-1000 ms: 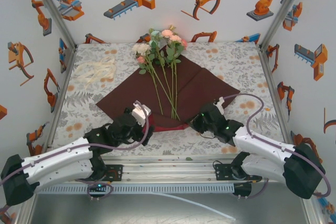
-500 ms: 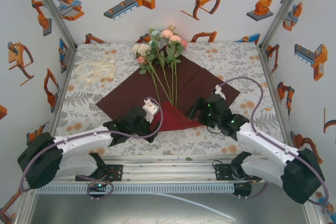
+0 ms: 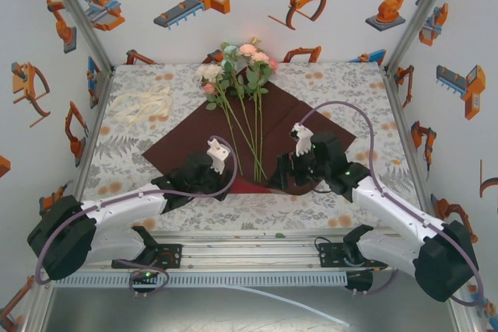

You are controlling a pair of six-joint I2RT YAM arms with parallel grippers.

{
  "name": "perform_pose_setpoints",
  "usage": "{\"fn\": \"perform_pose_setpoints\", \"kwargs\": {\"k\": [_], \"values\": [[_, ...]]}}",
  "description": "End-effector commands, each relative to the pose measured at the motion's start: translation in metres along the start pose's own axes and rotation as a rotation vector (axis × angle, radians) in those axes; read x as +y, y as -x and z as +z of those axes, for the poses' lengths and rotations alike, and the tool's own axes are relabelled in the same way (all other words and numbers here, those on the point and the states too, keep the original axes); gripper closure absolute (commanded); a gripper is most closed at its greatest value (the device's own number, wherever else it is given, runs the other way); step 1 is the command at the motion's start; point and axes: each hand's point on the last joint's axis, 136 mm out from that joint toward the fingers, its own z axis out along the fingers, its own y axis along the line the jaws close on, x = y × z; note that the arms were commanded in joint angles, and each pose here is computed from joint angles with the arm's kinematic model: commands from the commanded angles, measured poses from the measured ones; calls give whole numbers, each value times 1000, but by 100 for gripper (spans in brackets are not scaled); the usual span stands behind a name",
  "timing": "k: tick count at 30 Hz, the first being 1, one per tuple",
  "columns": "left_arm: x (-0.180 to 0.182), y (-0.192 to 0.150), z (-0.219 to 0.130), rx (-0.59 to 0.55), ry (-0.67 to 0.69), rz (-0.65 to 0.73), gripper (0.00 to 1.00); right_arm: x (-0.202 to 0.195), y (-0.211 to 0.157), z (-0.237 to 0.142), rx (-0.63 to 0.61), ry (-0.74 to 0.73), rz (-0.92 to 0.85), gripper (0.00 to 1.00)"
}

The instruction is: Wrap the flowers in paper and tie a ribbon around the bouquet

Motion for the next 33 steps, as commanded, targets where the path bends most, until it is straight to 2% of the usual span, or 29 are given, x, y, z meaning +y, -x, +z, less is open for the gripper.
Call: {"fn": "perform_pose_setpoints", "kwargs": {"k": [1,3,5,11,15,19,22,29,33], "values": [[-5,11,-2,-36,-40,-29,54,-2,19,-21,-64,-23,1,6],[-4,10,-2,-36,-39,-39,63,-12,21,-35,-93,-83,30,6],[-4,10,-2,-37,-44,-50,67,-10,19,-46,-102,-82,14,5],[-2,14,0,-58,-44,-76,77,26,8,-43,-67,143,-53,6],[3,13,1,-51,-26,-93,79,41,10,-30,-49,283,-76,8],[7,11,1,-50,-17,-104,79,13,14,-4,-39,183,-51,12],[12,9,0,-54,0,-118,79,-10,9,14,-1,97,-29,22],[24,2,-4,-67,13,-194,79,-28,-4,26,48,33,53,60],[24,4,-10,-80,-7,-241,80,-24,0,14,10,25,81,88]]}}
